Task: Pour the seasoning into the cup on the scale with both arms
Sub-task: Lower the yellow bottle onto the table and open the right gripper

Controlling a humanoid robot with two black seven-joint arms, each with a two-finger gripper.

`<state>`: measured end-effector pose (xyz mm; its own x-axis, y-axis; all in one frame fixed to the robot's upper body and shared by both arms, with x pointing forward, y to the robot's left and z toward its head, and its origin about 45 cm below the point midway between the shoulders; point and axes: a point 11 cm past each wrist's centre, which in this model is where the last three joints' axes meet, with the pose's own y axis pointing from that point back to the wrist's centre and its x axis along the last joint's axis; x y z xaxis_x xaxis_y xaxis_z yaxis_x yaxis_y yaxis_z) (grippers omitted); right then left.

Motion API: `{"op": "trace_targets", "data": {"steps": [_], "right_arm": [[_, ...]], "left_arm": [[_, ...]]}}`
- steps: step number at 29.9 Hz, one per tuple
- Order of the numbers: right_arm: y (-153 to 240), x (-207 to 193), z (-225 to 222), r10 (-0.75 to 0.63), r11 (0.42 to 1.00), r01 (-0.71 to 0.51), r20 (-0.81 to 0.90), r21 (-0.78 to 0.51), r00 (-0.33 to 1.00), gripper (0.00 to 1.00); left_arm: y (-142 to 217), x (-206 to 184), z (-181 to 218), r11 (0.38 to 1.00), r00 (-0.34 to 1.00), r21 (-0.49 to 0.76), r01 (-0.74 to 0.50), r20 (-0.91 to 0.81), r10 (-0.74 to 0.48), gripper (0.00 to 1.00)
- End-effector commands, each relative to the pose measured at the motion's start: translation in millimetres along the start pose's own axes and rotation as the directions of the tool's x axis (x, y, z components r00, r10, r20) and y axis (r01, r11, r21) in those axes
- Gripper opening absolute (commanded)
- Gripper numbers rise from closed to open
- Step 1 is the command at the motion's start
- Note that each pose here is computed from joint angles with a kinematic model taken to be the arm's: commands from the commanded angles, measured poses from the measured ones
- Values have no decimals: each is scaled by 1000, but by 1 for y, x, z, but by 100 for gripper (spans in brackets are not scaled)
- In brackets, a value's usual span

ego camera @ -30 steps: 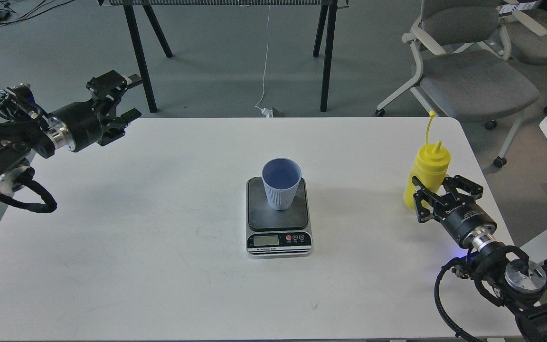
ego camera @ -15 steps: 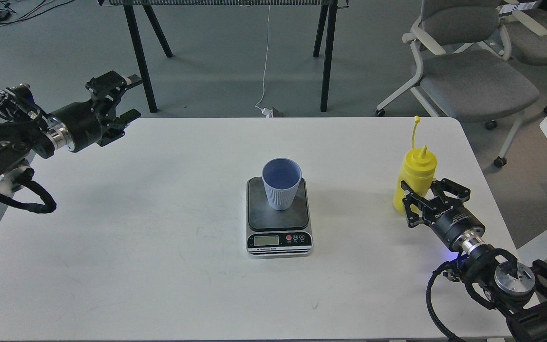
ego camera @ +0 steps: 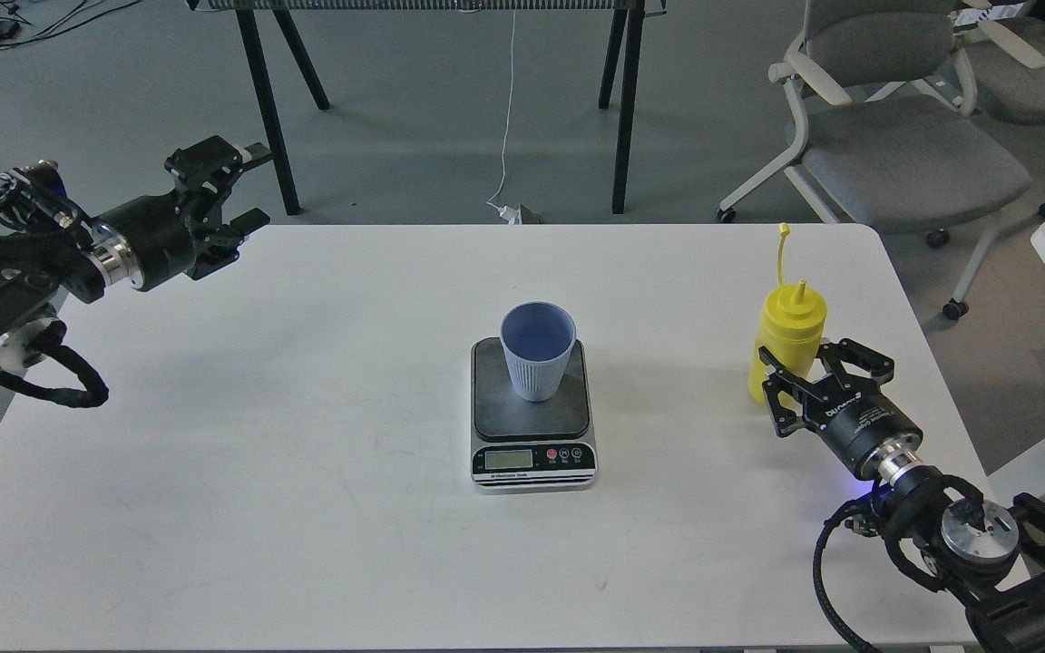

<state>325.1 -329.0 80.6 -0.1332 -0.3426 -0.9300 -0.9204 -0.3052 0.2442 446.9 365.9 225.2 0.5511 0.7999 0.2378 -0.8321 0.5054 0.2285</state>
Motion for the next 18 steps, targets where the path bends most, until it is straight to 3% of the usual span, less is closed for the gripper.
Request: {"op": "trace_targets", "data": {"steps": [1,7,18], "right_arm": [[2,2,2,5,1000,-5,4,-3,1000,84],[7,8,4,18,1000,-18,12,-1,1000,99],[28,21,11,42,999,-42,44,-4,998,99]], "left_arm": [[1,1,0,1000,1000,1,-1,1,1,95],[1,1,0,1000,1000,1,-1,1,1,95],[1,3,-2,1000,1000,8,-10,2,10,95]]}}
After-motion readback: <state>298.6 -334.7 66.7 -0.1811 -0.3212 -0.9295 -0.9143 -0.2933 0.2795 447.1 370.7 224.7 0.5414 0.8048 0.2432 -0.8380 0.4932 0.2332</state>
